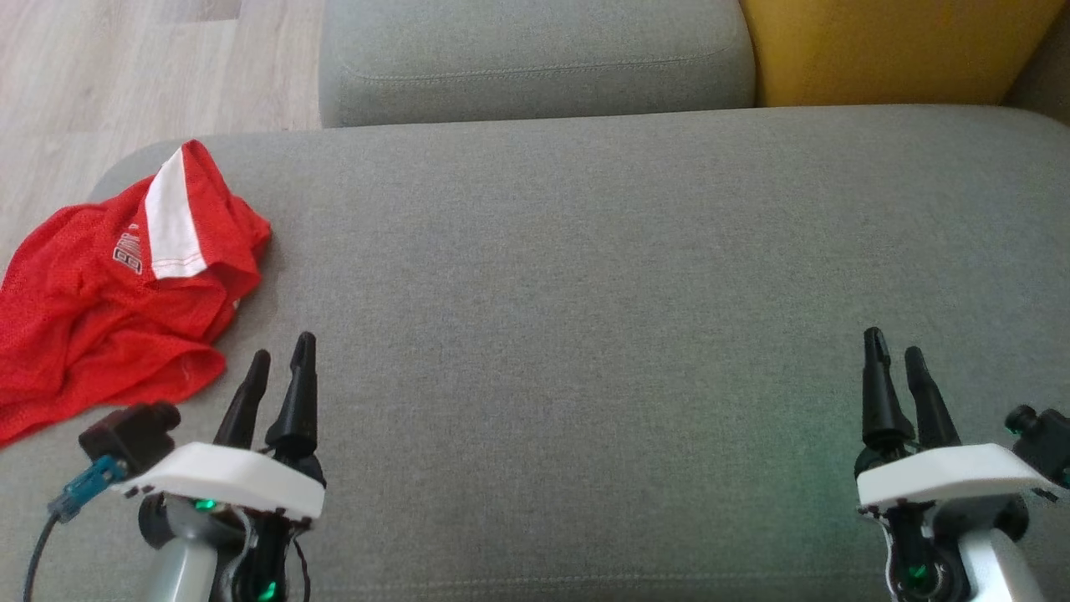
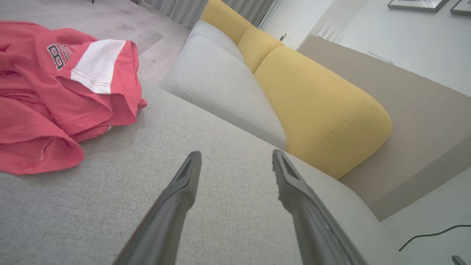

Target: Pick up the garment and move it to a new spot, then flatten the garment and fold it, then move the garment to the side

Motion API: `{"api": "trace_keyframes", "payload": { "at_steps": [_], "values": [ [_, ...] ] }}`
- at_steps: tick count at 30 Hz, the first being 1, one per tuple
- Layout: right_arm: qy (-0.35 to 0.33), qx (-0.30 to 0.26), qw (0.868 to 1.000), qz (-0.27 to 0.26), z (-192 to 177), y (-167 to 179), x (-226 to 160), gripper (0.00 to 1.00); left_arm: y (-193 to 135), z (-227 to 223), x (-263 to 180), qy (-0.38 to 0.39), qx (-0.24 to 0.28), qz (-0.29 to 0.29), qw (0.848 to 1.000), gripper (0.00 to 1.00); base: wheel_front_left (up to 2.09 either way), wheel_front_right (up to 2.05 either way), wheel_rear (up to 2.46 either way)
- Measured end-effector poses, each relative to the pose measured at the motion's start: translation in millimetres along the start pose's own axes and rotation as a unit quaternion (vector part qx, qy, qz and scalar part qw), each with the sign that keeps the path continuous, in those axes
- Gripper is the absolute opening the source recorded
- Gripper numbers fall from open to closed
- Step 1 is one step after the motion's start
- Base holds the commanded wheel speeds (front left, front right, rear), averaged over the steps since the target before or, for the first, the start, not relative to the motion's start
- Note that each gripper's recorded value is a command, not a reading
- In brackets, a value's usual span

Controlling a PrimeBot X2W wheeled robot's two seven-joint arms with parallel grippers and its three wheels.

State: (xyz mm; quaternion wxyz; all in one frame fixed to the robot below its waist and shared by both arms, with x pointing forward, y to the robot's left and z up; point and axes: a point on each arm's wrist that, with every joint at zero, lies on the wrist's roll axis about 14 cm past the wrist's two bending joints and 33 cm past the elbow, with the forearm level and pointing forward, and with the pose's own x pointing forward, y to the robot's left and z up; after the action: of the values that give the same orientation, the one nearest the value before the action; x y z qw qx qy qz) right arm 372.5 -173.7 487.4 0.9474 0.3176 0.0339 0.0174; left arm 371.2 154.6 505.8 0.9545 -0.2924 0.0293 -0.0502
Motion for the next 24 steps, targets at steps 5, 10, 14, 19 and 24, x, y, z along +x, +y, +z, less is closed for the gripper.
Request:
{"api": "trace_keyframes", "payload": {
  "at_steps": [5, 10, 14, 19, 24],
  "values": [
    [0.004, -0.036, 0.999, 0.001, -3, 0, 0, 1.0, 1, 1, -1, -0.002, 0.036, 0.001, 0.999, 1.0, 0.0, 0.0, 0.0],
    [0.002, -0.072, 0.997, 0.004, -3, 0, 0, 1.0, 3, 0, -3, -0.002, 0.071, 0.002, 0.997, 1.0, 0.0, 0.0, 0.0],
    [0.0, -0.099, 0.995, 0.007, -2, 1, 0, 1.0, 2, -2, -4, 0.0, 0.1, 0.002, 0.995, 1.0, 0.0, 0.0, 0.0],
    [-0.001, -0.13, 0.991, 0.01, -3, 1, 0, 1.0, 0, -5, -5, -0.001, 0.131, -0.004, 0.991, 1.0, 0.0, 0.0, 0.0],
    [-0.001, -0.156, 0.988, 0.015, -5, 3, -1, 1.0, -3, -9, -7, 0.003, 0.159, -0.013, 0.987, 1.0, 0.0, 0.0, 0.0]
  ]
}}
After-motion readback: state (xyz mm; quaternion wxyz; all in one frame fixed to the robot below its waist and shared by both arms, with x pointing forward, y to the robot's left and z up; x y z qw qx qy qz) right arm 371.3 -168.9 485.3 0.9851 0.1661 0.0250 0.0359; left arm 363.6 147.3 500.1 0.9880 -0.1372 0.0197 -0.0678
